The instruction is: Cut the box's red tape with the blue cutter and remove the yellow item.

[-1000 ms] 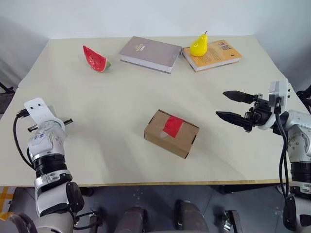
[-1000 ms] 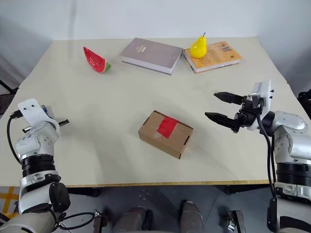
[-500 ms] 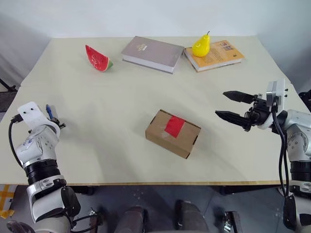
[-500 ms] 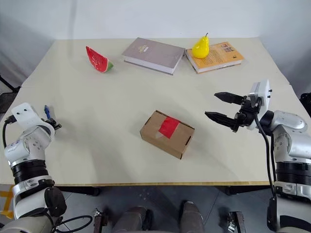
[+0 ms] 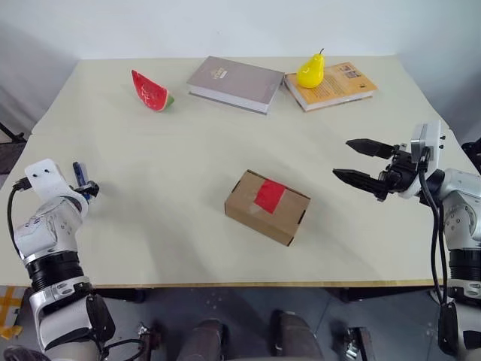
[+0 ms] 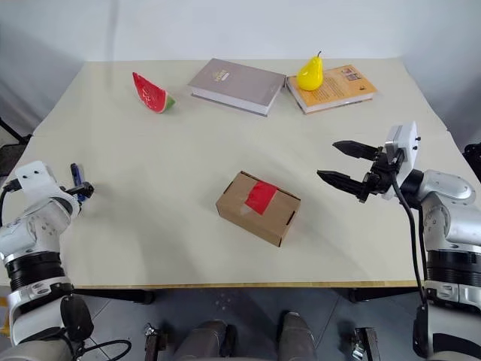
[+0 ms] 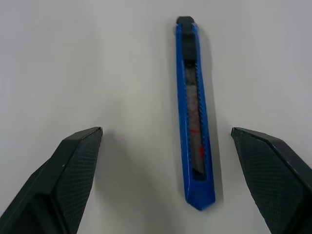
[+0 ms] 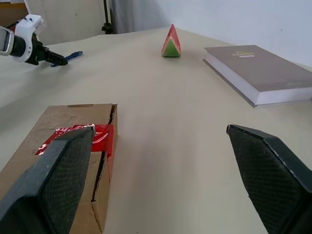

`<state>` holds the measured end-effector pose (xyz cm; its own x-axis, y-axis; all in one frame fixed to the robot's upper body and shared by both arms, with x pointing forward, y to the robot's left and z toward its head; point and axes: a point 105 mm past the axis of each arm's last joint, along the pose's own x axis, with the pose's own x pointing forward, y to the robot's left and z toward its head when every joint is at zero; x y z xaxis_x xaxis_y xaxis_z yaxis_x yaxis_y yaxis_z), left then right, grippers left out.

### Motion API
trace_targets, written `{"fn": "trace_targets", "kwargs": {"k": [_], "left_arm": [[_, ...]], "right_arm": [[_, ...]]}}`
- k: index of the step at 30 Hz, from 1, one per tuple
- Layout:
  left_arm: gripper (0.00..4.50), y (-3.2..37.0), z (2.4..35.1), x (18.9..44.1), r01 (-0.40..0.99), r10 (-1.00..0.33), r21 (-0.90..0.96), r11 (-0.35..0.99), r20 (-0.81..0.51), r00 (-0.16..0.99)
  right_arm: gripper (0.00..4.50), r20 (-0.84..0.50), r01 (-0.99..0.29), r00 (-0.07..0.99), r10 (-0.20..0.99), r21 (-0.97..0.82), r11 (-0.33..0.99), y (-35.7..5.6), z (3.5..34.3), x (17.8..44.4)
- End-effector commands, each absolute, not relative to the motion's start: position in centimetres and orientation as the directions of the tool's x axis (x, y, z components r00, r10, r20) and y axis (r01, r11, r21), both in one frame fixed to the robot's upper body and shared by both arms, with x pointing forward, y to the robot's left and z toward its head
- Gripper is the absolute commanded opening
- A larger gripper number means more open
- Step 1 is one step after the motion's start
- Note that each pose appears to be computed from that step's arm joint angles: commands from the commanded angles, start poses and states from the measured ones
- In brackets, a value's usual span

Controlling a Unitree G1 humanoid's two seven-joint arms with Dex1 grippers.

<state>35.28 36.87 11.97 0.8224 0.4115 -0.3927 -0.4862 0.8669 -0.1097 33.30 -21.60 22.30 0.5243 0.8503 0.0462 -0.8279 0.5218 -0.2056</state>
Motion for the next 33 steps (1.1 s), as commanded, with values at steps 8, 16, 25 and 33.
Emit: {"fn": "trace_targets", "kwargs": {"k": [8,16,25,33], "left_arm": [[1.84,36.3,9.4,35.0,-0.45,0.348,-0.11,0.886,-0.485,0.802],[0.38,36.6,10.3,34.6,-0.409,0.325,-0.083,0.909,-0.476,0.818],[0.38,31.7,14.1,32.1,0.101,-0.086,0.022,0.995,-0.366,0.927],[0.38,26.8,15.6,27.0,0.586,-0.531,0.071,0.807,-0.346,0.774]], "right_arm": [[4.5,0.048,-0.822,0.517,0.855,-0.25,0.511,-21.1,23.4,32.9],[4.5,0.043,-0.82,0.521,0.853,-0.254,0.513,-21.1,23.5,32.8],[4.5,0.029,-0.825,0.51,0.86,-0.265,0.499,-20.8,23.9,32.3],[4.5,-0.06,-0.865,0.435,0.899,-0.306,0.398,-16.8,24.4,31.6]]}}
